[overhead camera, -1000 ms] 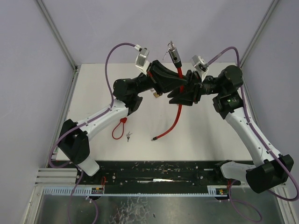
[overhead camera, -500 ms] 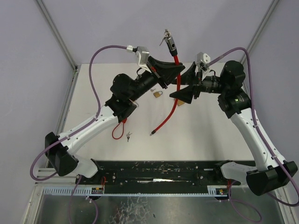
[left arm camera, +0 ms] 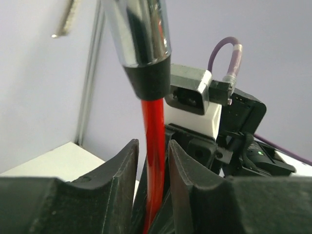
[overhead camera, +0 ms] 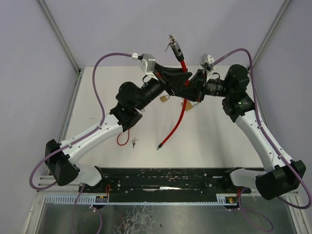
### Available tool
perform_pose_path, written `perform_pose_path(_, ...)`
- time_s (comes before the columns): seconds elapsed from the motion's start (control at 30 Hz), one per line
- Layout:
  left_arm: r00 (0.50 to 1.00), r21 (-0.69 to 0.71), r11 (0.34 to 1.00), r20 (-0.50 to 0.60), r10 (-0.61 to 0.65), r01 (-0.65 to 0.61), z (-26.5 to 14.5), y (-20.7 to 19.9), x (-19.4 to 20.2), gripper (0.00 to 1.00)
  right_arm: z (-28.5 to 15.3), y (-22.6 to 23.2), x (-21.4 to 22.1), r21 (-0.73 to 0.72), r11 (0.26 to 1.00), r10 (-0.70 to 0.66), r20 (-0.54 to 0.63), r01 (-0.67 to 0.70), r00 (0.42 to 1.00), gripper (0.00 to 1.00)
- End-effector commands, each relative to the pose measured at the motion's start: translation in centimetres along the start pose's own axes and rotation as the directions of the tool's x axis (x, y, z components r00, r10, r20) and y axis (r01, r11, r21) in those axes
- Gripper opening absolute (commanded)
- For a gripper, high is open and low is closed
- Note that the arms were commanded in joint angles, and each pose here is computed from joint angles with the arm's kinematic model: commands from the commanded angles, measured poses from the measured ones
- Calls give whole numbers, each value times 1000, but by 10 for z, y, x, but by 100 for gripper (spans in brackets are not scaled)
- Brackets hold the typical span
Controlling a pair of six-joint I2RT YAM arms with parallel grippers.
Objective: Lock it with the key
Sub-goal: Lock the lock.
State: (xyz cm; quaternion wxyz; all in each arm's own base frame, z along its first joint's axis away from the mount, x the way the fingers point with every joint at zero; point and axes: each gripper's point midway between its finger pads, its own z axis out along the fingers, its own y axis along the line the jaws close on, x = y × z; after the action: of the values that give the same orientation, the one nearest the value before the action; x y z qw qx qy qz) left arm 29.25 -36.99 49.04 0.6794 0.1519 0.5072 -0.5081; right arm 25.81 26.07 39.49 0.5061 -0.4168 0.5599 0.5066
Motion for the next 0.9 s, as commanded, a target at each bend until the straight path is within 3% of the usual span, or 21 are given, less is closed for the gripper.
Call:
perform_pose_path(0.0,989,179,981,108,-99,78,-20,-20,-35,32,-9,33,-36,-95,992,-73,91,82,993,0)
perform_pose_path(0.27,976,329,925,41,-215,190,-17,-31,-27,36,-9,33,-33,-113,991,-55,94,65,994,0)
perform_pose_path(0.57,961,343,902,-4,-278,262,-6,-29,-14,36,-7,26,-28,-90,994,-62,79,69,995,0)
perform_pose_path(0.8,967,351,905,-8,-253,239,-4,-30,-14,2,-7,18,-20,-57,995,-73,56,76,996,0)
perform_pose_path(0.87,970,348,909,-8,-243,231,-5,-29,-13,1,-8,17,-20,-50,995,-83,48,86,995,0)
